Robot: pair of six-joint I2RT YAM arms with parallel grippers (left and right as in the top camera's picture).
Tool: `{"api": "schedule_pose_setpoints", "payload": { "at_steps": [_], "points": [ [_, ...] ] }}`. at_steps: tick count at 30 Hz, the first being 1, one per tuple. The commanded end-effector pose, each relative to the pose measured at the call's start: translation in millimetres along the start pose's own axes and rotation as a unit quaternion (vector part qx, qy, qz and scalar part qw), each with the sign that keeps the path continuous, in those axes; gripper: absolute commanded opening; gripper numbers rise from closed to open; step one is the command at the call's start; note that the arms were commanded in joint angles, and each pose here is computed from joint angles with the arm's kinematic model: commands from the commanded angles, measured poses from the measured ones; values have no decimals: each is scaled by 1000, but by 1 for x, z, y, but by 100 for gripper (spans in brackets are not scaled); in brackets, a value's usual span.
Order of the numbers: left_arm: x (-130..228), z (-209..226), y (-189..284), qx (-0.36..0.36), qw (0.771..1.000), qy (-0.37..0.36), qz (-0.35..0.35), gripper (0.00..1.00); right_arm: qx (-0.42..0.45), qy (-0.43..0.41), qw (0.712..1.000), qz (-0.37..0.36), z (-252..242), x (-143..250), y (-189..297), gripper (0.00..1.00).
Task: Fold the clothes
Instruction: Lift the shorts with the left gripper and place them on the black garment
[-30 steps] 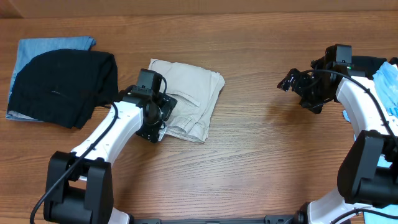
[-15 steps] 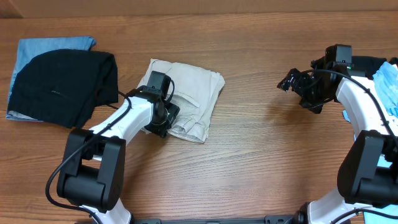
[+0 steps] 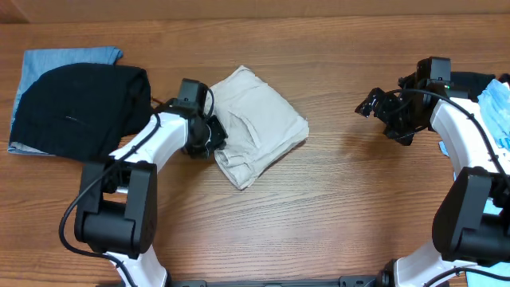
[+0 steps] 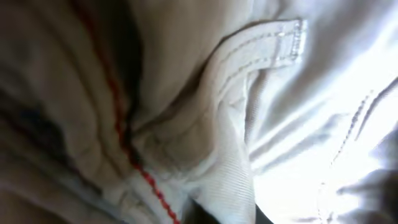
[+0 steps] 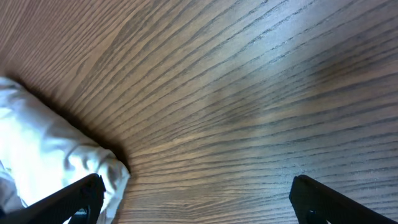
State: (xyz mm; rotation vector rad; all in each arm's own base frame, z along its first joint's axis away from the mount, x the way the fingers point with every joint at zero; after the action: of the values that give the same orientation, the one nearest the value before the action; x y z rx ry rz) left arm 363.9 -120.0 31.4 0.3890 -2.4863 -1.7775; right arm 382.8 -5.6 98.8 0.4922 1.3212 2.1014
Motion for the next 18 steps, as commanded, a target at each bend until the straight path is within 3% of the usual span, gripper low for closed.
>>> {"api": "schedule_pose_setpoints", "payload": {
  "at_steps": [1, 7, 12, 15, 18],
  "points": [
    [-37, -20, 30, -1, 990, -135, -43, 4, -3, 10, 1000, -9, 4, -3, 3, 100],
    [-75, -23, 74, -83, 957, -262, -88, 4, -3, 10, 1000, -9, 4, -3, 3, 100],
    [-104, -23, 116, -156, 932, -299, -131, 4, -3, 10, 1000, -9, 4, -3, 3, 100],
    [-122, -36, 140, -155, 925, -302, -170, 4, -3, 10, 1000, -9, 4, -3, 3, 100],
    [-140, -32, 163, -162, 929, -257, -212, 4, -3, 10, 1000, -9, 4, -3, 3, 100]
  ]
}}
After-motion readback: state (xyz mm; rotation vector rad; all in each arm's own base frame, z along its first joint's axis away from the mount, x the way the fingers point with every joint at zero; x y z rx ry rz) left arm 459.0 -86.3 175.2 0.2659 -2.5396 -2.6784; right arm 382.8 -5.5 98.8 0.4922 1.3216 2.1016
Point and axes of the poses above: each gripper's point midway between its finger pads, its own y axis back along the fingers, its own z axis along the line the jaws close on, x = y × z, the point moved 2 cm from there along y, back along the fingers, and after that the axes turned 13 degrees about -y, right-handed, at the moved point
